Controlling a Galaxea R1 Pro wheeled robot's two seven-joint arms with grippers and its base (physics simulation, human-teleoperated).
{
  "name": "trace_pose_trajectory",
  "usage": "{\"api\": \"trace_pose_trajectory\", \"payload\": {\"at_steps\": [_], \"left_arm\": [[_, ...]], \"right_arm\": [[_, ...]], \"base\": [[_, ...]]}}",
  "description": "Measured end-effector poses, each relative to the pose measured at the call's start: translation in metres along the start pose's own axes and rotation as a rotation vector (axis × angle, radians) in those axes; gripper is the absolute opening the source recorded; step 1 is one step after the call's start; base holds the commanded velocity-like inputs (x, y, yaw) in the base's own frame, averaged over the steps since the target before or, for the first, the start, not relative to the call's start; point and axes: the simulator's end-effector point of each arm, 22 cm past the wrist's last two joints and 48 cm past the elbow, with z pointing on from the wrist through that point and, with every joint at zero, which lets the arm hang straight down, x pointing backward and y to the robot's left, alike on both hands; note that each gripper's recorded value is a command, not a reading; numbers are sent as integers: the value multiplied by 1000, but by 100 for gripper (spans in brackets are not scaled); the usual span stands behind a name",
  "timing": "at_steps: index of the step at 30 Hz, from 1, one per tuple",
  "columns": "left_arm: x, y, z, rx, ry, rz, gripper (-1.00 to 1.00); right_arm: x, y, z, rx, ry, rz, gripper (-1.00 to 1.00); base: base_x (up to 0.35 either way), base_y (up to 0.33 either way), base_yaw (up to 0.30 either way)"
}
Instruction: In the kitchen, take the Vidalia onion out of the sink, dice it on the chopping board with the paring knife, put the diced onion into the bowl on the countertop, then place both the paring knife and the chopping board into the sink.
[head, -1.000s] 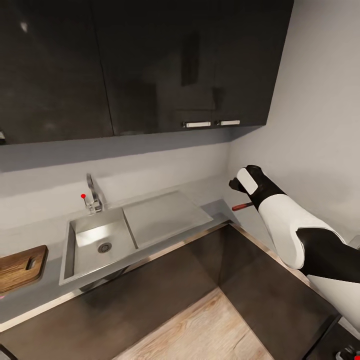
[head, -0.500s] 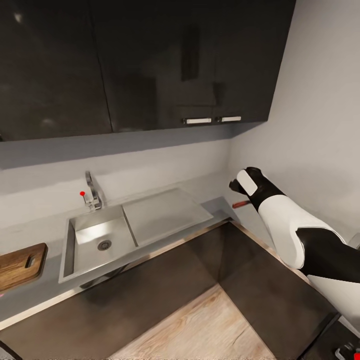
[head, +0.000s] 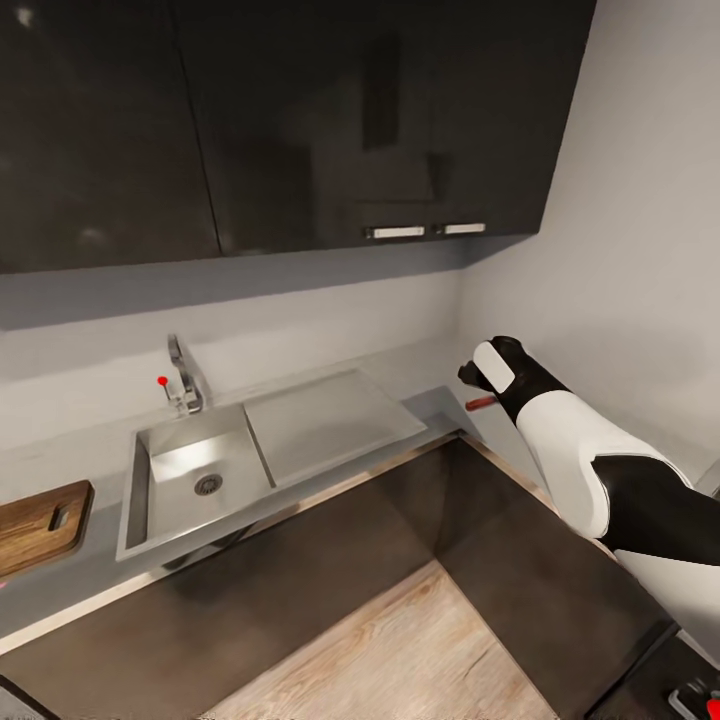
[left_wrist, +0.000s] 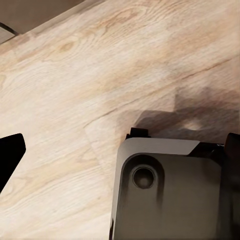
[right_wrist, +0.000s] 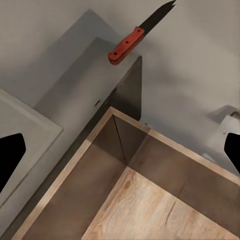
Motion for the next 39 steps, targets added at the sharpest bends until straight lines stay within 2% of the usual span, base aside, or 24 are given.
{"api": "trace_pose_trajectory", "payload": {"at_steps": [39], "left_arm": [[26,2,2,-5,62,8,100]], "right_arm": [[32,-1,38,22,56,-18,100]], "base": [[0,0,0]]}}
